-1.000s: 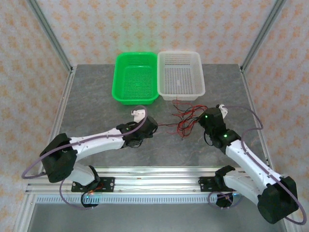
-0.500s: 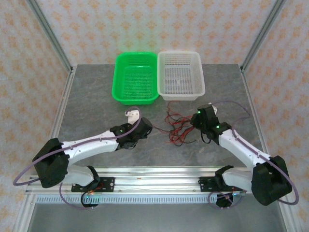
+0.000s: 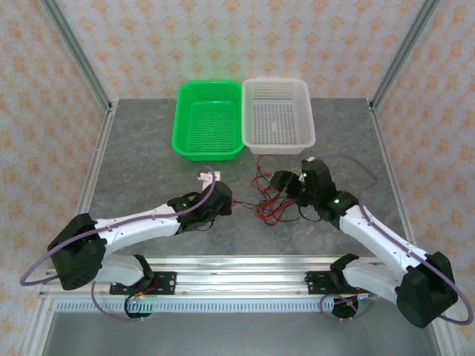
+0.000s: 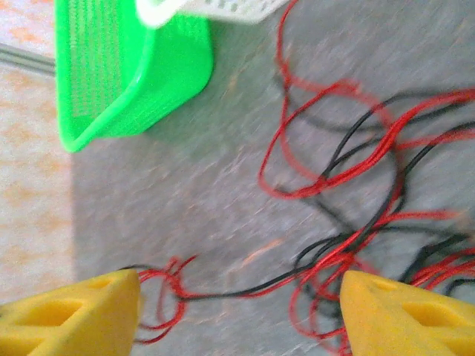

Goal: Untangle the cables

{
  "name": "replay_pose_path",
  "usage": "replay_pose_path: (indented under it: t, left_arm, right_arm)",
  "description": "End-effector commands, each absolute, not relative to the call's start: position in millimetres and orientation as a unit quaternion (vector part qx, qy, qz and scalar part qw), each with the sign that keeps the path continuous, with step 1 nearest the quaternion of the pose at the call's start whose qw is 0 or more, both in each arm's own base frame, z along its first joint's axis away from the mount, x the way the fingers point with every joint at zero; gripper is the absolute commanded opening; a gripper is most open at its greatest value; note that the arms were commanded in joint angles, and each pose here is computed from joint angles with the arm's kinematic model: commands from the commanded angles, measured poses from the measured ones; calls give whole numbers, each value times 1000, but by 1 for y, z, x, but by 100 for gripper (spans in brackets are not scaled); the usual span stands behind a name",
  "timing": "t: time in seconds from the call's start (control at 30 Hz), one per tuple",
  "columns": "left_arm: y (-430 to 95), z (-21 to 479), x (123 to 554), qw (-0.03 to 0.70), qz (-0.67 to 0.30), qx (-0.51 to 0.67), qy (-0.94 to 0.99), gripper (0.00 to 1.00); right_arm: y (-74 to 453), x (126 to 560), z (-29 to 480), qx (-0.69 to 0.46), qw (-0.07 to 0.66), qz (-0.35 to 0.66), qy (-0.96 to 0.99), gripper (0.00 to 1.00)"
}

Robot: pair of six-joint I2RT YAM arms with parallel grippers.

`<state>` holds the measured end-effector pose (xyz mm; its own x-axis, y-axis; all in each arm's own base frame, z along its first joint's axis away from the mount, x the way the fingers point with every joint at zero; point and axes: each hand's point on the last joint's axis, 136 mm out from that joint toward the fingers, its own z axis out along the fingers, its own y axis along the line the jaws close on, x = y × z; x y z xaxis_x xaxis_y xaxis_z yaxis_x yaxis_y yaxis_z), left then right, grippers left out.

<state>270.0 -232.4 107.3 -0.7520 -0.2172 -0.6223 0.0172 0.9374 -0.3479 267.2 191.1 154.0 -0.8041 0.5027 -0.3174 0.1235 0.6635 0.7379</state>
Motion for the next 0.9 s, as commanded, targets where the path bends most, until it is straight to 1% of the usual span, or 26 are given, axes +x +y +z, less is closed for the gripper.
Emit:
replay_pose_path:
  t: [0.0,0.2,0.43,0.6,0.67,0.77,0.83,0.87]
  left_arm:
    - [-247,122,272,358,-225,-58,904,0]
    - [-252,129,272,369,-251,-67,892,0]
    - [-243,147,268,393,-277,-86,873,0]
    - [-235,152,262,397,-280,-88,870,0]
    - [-237,154,259,396,-293,-86,866,0]
    - [-242,159,253,394,-321,-76,858,0]
    - [-244,163,248,392,-338,-68,853,0]
    - [-246,164,246,390,-344,-63,852,0]
  right_arm:
    - [230,252,162,237,186,474,827,71]
    - [259,243,158,290,142,500,804,72]
    - [276,237,122,332,93,486,803,73]
    - [283,243,105,353,84,483,797,71]
    - [285,248,100,364,88,482,792,68]
    - [288,259,93,376,98,479,787,60]
    - [293,267,88,376,105,471,791,52]
    - [294,270,86,376,108,468,792,45]
